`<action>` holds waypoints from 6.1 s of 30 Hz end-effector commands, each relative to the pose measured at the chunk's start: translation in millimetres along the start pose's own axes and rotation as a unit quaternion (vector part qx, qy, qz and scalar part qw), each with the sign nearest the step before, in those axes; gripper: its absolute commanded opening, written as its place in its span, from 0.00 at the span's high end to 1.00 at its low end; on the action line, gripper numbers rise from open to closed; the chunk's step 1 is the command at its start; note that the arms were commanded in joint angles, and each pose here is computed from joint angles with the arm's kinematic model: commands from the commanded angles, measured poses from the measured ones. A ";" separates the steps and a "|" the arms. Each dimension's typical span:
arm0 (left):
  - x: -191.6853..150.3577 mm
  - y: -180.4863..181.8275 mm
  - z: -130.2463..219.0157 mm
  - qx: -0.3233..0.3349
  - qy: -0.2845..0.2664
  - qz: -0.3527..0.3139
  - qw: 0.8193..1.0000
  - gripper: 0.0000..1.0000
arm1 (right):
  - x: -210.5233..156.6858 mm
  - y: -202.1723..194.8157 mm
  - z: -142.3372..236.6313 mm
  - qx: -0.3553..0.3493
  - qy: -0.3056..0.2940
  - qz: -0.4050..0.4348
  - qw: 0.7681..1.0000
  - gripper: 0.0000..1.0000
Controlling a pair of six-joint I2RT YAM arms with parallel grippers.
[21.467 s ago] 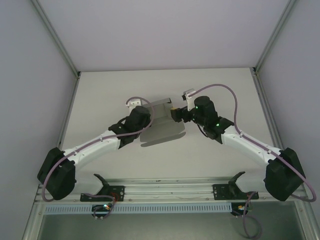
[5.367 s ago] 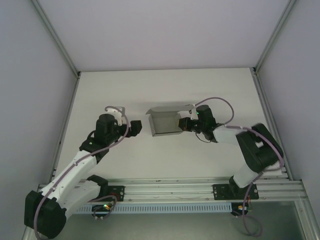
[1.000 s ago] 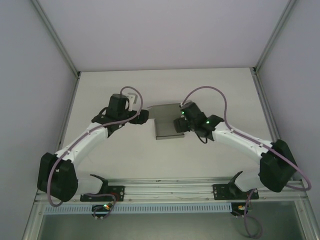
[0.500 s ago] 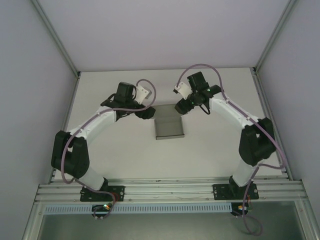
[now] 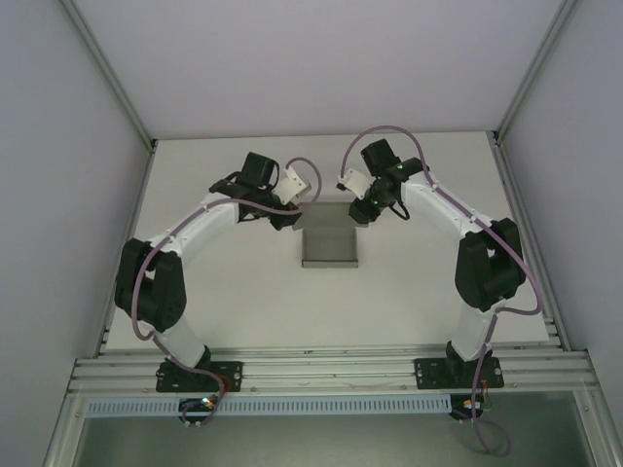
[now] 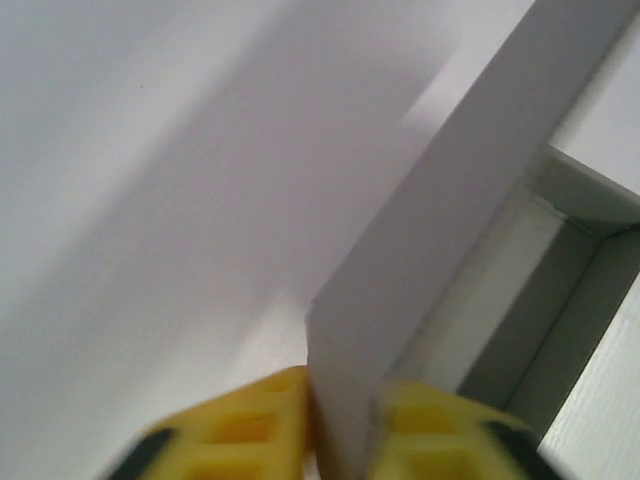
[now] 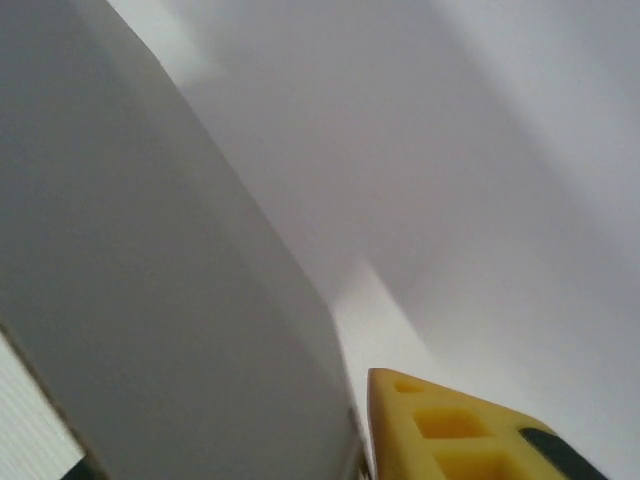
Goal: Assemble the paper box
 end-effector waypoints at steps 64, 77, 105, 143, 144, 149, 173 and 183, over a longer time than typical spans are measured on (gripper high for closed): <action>-69.0 -56.7 -26.3 0.093 -0.086 0.296 0.947 0.86 | 2.3 70.4 -15.7 -0.207 -0.208 -0.408 0.864 0.98; -81.5 -77.2 34.9 0.083 -0.128 0.294 0.944 0.01 | -24.8 106.7 -45.9 -0.230 -0.185 -0.303 0.906 0.98; -120.4 -21.2 -6.5 0.118 -0.107 0.487 0.858 0.14 | -62.0 158.1 -64.6 -0.179 -0.166 -0.257 0.935 0.73; -169.2 15.2 -60.1 -0.001 -0.078 0.531 0.844 0.75 | -6.7 21.4 -86.9 0.177 -0.137 -0.445 0.867 0.06; -170.2 15.2 -60.0 -0.002 -0.079 0.532 0.843 0.75 | -5.5 22.5 -89.7 0.190 -0.137 -0.447 0.864 0.06; -177.7 21.8 -57.5 -0.006 -0.090 0.544 0.834 0.82 | -2.0 25.4 -104.4 0.238 -0.131 -0.455 0.848 0.08; -65.0 -0.2 23.5 0.014 -0.227 0.259 0.939 0.01 | 11.4 25.8 -61.3 0.290 -0.172 -0.525 0.782 0.61; -60.7 -100.5 44.6 0.042 -0.115 -0.236 0.964 0.00 | -32.6 28.0 -16.4 0.367 -0.045 -0.671 0.643 0.62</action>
Point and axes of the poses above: each hand's point on the last joint's axis, 136 mm out from that joint toward the fingers, its own z axis back along the fingers, its own y axis along the line the jaws close on, x = y × z, the point moved 7 cm from there along z, back along the fingers, and after that the axes turned 9 degrees about z, right-handed, at the moved point
